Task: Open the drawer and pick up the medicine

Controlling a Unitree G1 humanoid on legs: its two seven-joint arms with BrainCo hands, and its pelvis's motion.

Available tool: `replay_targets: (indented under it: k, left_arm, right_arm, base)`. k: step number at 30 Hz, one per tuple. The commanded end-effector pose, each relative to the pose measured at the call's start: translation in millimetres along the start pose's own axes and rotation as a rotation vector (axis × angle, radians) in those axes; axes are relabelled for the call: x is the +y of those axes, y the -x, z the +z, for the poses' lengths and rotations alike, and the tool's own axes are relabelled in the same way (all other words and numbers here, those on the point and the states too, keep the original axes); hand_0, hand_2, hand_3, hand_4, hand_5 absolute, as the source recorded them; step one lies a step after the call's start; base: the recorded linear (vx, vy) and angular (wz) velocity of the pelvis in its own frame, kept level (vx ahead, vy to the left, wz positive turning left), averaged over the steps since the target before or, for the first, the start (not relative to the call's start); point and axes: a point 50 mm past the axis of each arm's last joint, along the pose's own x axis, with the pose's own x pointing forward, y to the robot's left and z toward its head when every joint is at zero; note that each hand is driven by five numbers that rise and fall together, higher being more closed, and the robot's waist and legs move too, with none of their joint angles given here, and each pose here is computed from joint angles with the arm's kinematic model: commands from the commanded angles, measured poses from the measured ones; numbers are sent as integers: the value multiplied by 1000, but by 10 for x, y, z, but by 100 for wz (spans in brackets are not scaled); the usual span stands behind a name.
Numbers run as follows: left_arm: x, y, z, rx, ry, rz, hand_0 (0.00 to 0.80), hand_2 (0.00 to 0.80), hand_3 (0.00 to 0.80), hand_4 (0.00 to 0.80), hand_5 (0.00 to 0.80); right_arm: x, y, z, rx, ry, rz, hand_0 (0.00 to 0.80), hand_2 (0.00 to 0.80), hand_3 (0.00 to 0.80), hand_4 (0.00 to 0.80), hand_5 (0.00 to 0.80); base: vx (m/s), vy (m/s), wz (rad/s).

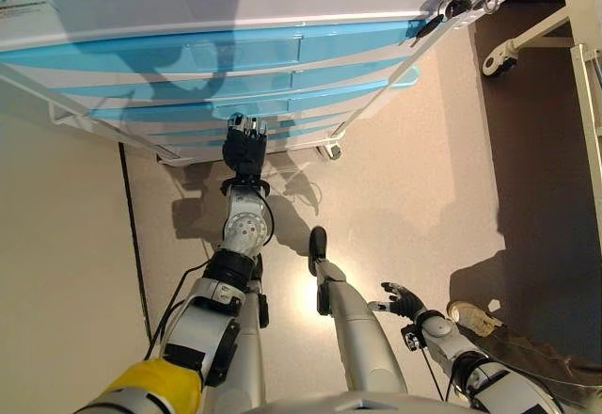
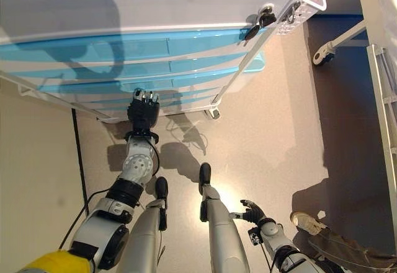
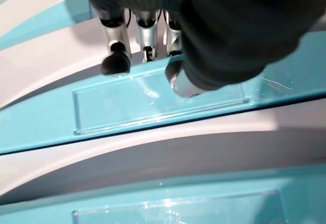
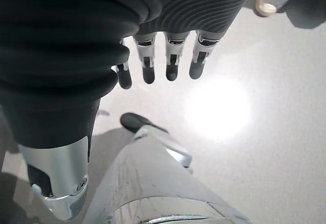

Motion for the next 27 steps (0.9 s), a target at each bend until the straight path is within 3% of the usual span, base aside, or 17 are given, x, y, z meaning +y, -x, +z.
replay_targets:
  k: [1,15,27]
  left_arm:
    - [-860,-151,-16,-22,8,-412,800,800,800,800,800]
    - [-465,55,-73,73,-65,-332,800,800,800,800,800]
    - [-48,352,-122,183,-92,-243,800,800,800,800,800]
  right_arm:
    - [-146,70,-154,24,66,-28,0,0,0,0,0]
    - [-100,40,-42,-16,76,-28,0,0,0,0,0]
    - [-165,103,-219,34,73,-66,0,0,0,0,0]
  base:
    - [0,0,0]
    - [-45,-71,10]
    - [-33,-131,42]
